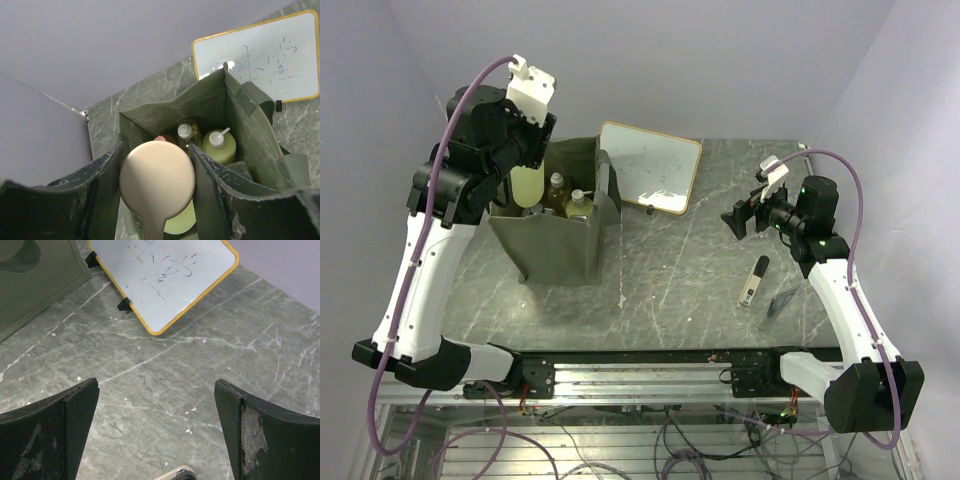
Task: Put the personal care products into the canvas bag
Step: Place the care product in the canvas bag.
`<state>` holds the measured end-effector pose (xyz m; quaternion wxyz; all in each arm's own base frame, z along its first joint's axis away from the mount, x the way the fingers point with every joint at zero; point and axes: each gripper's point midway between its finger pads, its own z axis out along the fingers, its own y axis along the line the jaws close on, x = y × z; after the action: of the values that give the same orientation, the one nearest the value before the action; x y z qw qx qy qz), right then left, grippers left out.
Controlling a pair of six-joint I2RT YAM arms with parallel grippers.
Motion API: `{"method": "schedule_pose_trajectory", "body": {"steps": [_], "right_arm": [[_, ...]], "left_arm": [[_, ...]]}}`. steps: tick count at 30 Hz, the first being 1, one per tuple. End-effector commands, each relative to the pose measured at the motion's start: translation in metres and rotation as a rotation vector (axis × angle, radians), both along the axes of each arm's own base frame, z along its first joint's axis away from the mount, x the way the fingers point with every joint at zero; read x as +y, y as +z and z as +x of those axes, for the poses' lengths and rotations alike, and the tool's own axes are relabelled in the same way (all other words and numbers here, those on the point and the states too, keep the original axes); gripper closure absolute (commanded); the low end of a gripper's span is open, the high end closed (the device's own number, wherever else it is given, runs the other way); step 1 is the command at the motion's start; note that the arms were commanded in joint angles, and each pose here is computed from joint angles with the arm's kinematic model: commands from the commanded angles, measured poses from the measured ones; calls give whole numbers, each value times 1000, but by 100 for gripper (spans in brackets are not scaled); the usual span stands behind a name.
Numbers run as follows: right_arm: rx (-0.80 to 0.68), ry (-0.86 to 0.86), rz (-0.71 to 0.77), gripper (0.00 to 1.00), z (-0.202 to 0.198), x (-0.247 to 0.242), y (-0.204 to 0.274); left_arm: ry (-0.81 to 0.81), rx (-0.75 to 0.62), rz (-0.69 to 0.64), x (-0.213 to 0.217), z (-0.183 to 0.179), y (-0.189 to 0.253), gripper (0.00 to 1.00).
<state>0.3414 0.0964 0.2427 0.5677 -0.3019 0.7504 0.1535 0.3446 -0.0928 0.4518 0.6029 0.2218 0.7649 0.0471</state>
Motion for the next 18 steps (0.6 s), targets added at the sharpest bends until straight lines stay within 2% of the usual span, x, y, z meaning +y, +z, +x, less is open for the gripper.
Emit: {"method": "schedule_pose_trajectory", "body": {"steps": [1, 9, 18], "right_arm": [[-18, 10, -1, 0, 0, 0, 2], [-14, 13, -1, 0, 0, 0, 0], [-13, 10, -6, 0, 1, -1, -3]], "left_arm": [[20, -201, -47, 12, -12, 56, 93], [4, -124, -1, 19, -34, 25, 93], [29, 19, 24, 23, -36, -21, 93]]}}
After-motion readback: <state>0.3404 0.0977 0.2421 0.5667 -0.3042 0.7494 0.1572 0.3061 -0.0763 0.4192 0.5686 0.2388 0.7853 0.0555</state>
